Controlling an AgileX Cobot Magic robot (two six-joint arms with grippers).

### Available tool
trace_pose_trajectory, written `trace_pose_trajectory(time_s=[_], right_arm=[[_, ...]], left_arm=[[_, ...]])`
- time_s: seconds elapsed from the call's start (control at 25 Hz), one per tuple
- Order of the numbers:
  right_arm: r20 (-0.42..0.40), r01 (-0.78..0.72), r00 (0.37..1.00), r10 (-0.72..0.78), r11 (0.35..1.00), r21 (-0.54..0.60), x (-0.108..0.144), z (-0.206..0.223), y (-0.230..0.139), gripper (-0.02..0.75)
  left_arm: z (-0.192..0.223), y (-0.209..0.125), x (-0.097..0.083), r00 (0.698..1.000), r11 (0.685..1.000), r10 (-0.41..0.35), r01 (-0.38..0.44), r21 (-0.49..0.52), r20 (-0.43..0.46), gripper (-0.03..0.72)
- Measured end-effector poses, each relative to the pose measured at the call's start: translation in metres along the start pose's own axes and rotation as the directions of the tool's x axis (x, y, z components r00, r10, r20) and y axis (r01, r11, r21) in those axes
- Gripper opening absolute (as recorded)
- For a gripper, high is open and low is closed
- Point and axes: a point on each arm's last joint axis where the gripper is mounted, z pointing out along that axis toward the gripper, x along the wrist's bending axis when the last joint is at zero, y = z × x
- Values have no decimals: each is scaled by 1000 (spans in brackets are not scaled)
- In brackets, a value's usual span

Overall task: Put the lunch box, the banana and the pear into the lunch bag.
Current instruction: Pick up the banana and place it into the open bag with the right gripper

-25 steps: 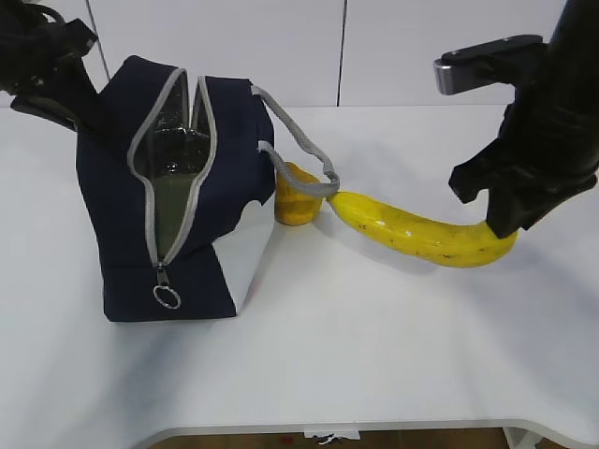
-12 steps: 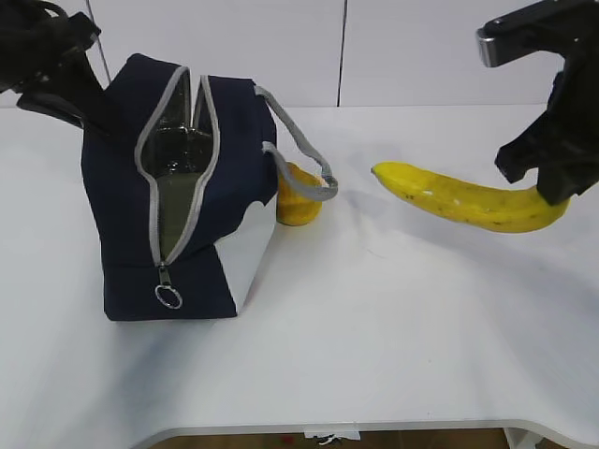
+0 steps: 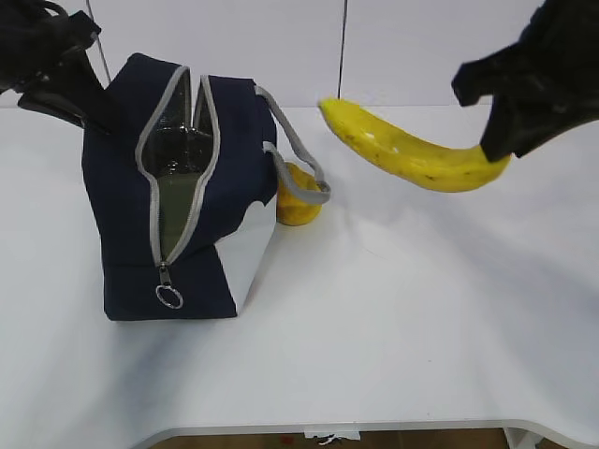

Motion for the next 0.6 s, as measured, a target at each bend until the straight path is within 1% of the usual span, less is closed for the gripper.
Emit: trace_pose_trajectory(time_s=[0.12,0.2,0.44,0.52,0.6], right_arm=[[-163,-66,985,57,997,-49,15,-1,8,151],[-245,-105,965,88,993,-54,23,3,13,150],[-403,-214,899,172,975,-59,38,19,28,150],[-460,-263,863,209,963,-55,43,24,33,150],[-512,-309,821,253,951,-24,48,30,38,150]], left_arm=[[0,0,0,1000,1000,-1,1,-1,2,8],[0,0,-1,1000,1000,-3,3,-3,9,8],[0,1,-2,1000,1000,-10,10,-8,26,8],[0,1,-3,1000,1000,-11,11,-8,28,8],[0,1,-3,1000,1000,-11,11,-8,28,8]])
